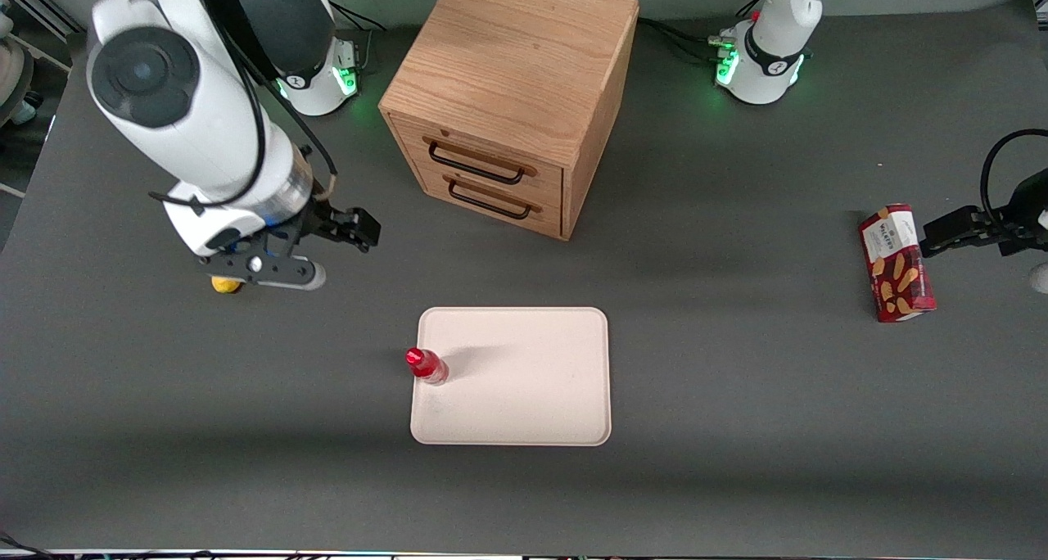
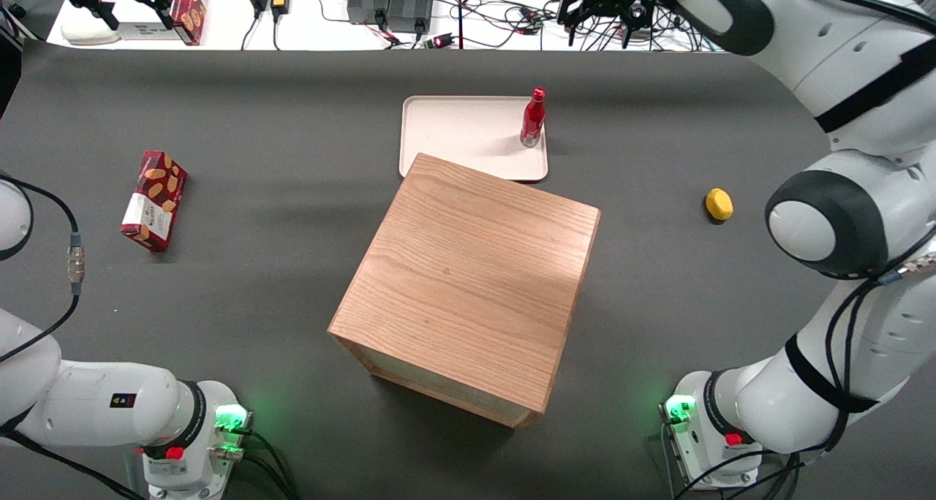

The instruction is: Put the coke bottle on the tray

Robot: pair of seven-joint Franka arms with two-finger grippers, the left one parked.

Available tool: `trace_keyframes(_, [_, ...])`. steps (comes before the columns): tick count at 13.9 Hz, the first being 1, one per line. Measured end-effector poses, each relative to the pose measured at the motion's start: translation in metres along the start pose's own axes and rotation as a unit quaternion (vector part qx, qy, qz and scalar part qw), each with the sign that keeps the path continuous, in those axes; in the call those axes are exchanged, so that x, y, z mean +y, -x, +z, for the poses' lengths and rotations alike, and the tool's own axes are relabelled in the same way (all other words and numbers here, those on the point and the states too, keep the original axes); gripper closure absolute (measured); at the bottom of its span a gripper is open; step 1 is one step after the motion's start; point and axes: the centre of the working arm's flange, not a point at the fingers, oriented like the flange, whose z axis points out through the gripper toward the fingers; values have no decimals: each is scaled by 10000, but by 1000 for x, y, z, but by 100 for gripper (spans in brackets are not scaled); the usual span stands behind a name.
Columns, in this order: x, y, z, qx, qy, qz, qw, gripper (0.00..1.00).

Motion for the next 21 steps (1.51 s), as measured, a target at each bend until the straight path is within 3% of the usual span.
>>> trace_keyframes(6, [28, 4, -22, 65, -12, -35, 10000, 0])
trace_keyframes(15, [206, -27, -28, -102, -36, -579, 9983, 0])
trace_keyframes(21, [274, -21, -19, -4, -154, -705, 9974, 0])
